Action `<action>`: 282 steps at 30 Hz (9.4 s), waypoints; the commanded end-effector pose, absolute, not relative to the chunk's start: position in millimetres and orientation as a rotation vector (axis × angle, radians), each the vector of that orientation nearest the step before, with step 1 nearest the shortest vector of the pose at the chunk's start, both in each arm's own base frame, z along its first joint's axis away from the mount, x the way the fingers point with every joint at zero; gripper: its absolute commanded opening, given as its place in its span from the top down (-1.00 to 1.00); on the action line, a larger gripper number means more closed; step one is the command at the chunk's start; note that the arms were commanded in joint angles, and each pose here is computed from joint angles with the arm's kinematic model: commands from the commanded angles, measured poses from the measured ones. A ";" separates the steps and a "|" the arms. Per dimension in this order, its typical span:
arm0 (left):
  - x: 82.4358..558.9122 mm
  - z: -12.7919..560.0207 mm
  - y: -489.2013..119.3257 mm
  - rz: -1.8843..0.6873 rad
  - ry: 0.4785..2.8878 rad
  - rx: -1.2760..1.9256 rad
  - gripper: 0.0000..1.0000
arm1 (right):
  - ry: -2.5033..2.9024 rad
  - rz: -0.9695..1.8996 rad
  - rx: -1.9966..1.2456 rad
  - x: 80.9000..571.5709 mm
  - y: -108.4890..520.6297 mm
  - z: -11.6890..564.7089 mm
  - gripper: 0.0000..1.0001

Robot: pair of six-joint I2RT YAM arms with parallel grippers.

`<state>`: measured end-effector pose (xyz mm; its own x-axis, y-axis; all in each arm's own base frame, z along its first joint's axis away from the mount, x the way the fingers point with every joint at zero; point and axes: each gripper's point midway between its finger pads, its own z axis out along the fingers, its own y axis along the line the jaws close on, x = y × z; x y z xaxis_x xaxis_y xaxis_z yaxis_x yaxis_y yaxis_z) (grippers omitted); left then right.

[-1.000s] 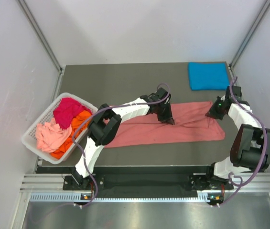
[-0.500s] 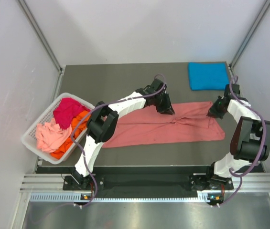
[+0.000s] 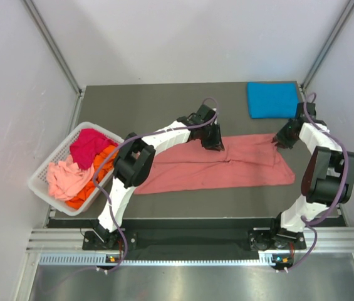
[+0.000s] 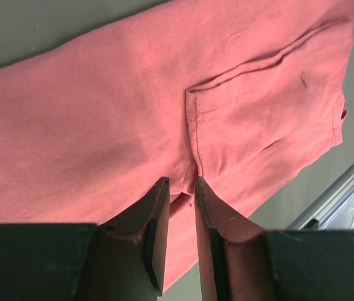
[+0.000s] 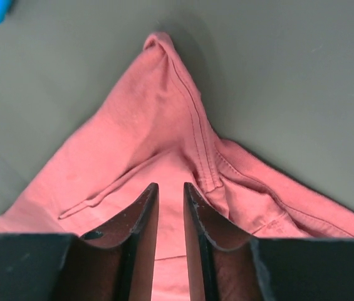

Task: Fold and stack the t-shirts
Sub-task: Fold the tshirt

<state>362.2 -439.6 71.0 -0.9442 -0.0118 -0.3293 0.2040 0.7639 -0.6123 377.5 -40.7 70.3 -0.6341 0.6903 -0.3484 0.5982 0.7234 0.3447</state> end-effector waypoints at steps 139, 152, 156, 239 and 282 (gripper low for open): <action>435.6 81.2 -135.4 0.074 2.775 0.049 0.25 | 2.419 0.150 1.243 453.0 -101.7 53.8 0.42; 438.3 51.2 -104.9 0.175 2.828 0.060 0.18 | 2.484 0.117 1.221 461.0 -88.9 35.8 0.42; 440.4 45.2 -97.7 0.235 2.830 0.060 0.17 | 2.512 0.119 1.203 461.3 -79.8 28.2 0.43; 237.7 89.4 -76.9 0.114 3.021 -0.331 1.00 | 1.778 1.086 0.524 685.4 273.9 127.1 1.00; 262.1 91.5 -207.5 -0.328 2.845 0.136 0.51 | 2.031 0.622 0.327 550.1 162.4 175.5 -0.17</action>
<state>267.5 -176.1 102.9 -0.9530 0.0146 -0.3025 0.0495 0.9929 -0.1080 561.3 189.8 215.7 -0.4363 0.4790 -0.7617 -0.1232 0.8067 0.5779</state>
